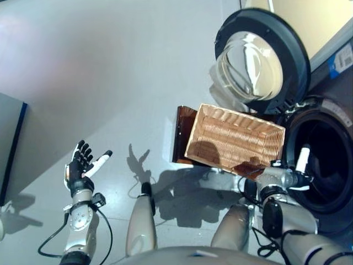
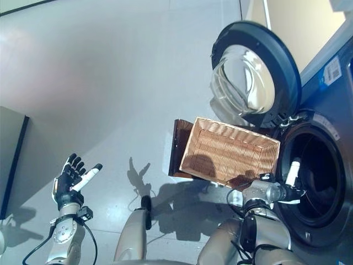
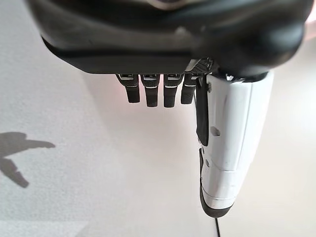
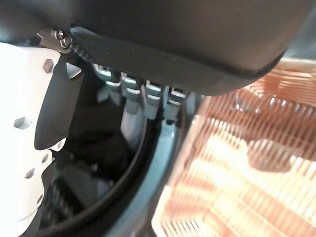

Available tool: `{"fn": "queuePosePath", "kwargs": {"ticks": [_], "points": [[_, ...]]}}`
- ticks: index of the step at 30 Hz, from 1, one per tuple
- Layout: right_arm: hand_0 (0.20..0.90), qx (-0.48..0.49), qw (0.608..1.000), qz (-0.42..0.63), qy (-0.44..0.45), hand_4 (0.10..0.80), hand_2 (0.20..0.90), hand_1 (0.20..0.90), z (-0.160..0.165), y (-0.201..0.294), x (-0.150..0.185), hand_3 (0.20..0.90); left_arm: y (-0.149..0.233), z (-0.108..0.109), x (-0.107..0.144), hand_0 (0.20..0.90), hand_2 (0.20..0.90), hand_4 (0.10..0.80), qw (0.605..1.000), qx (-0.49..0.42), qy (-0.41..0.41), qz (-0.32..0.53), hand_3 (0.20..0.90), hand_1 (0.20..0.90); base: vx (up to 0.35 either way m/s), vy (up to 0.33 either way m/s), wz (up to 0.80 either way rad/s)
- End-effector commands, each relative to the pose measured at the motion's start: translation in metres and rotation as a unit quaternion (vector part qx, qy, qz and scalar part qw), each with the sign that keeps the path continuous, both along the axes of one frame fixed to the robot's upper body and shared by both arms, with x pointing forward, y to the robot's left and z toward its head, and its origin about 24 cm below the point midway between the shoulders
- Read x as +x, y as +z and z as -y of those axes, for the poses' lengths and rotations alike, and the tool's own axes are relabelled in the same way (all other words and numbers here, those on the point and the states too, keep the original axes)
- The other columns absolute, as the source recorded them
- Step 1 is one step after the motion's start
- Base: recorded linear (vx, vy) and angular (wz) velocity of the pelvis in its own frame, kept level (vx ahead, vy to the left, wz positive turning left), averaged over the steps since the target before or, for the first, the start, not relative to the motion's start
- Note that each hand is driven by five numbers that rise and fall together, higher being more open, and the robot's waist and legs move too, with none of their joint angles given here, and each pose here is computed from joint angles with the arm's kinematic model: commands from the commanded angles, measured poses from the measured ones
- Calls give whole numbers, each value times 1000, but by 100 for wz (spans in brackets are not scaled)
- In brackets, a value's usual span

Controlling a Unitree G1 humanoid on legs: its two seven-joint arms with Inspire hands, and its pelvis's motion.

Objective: Pick up the clothes and place them into the washing machine

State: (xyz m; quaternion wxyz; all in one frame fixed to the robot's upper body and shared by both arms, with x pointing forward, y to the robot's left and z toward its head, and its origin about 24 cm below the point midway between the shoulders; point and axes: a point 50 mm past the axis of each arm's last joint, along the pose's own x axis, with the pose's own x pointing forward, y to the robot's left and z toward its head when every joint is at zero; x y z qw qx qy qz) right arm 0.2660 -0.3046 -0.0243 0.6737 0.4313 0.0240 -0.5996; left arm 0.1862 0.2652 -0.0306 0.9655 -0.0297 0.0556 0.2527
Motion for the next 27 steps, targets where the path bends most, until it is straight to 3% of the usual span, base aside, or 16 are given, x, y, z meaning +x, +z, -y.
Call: {"fn": "queuePosePath", "kwargs": {"ticks": [1,6,12,21,27], "points": [[900,-82,996,13,33,800,900,900,9,15,1,900,33,-34,-1,900,900,800,994,64,45,77,900,900,40,-40,1],[900,-114,988,-34,101,800,900,900,-8,5,1,900,31,-34,-2,900,900,800,994,67,46,71,900,900,52,-36,0],[900,-176,952,-115,224,800,900,900,-32,-15,-7,900,24,-31,-3,900,900,800,995,71,45,55,900,900,91,-31,2],[900,-201,922,-135,304,800,900,900,-38,-33,-27,900,11,-24,-1,900,900,800,997,66,31,26,900,900,87,-16,-2],[900,-241,877,-175,378,800,900,900,-36,-42,-42,900,1,-24,-6,900,900,800,998,67,21,-6,900,900,77,-17,-4]]}}
